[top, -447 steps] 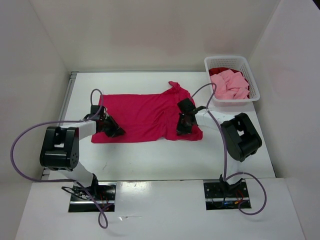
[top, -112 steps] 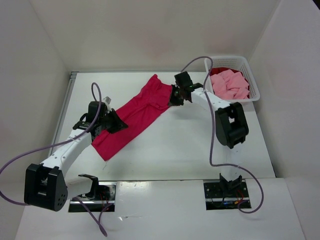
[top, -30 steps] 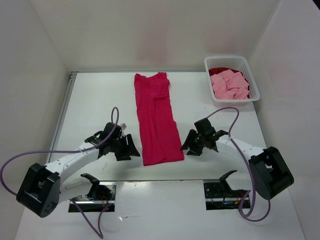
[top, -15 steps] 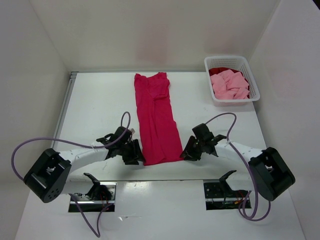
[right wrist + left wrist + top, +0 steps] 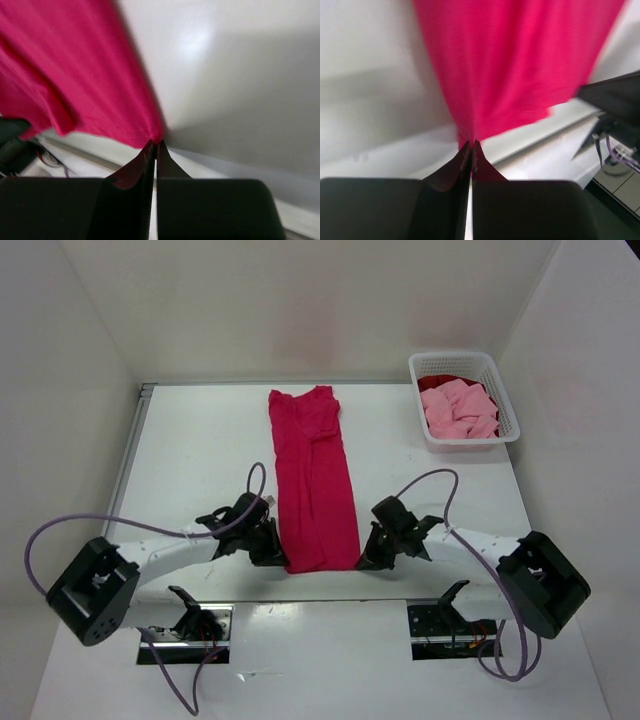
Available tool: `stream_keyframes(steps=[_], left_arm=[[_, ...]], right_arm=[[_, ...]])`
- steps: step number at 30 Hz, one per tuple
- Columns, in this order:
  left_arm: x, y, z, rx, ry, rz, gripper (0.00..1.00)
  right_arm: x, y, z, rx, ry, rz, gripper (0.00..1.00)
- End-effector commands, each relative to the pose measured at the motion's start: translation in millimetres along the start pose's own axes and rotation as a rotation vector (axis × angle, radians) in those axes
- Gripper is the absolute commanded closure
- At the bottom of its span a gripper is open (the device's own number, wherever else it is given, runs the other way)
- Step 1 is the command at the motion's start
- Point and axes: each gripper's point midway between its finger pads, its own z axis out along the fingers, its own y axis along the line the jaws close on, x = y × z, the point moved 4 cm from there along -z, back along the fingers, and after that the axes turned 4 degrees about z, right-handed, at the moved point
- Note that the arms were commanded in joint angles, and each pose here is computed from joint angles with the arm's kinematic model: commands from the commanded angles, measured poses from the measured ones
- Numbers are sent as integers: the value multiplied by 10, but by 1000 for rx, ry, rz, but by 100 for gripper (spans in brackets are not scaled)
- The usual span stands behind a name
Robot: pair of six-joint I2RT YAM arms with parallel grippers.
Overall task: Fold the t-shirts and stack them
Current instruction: Grab the bottom of the folded rectangular tshirt with both arms, then fold the folded rectangular tshirt in 1/3 of the way
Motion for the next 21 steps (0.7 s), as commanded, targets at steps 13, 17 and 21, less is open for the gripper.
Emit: stream_keyframes(steps=[13, 17, 21], left_arm=[[341, -62, -859, 86, -11, -41, 98], [-274, -257, -936, 70, -168, 5, 98], [-923, -477, -942, 61, -279, 70, 98]], right_arm=[[327, 473, -564, -80, 42, -88, 99], [-287, 716, -590, -79, -75, -142, 99], [-910, 972, -647, -80, -187, -174, 99]])
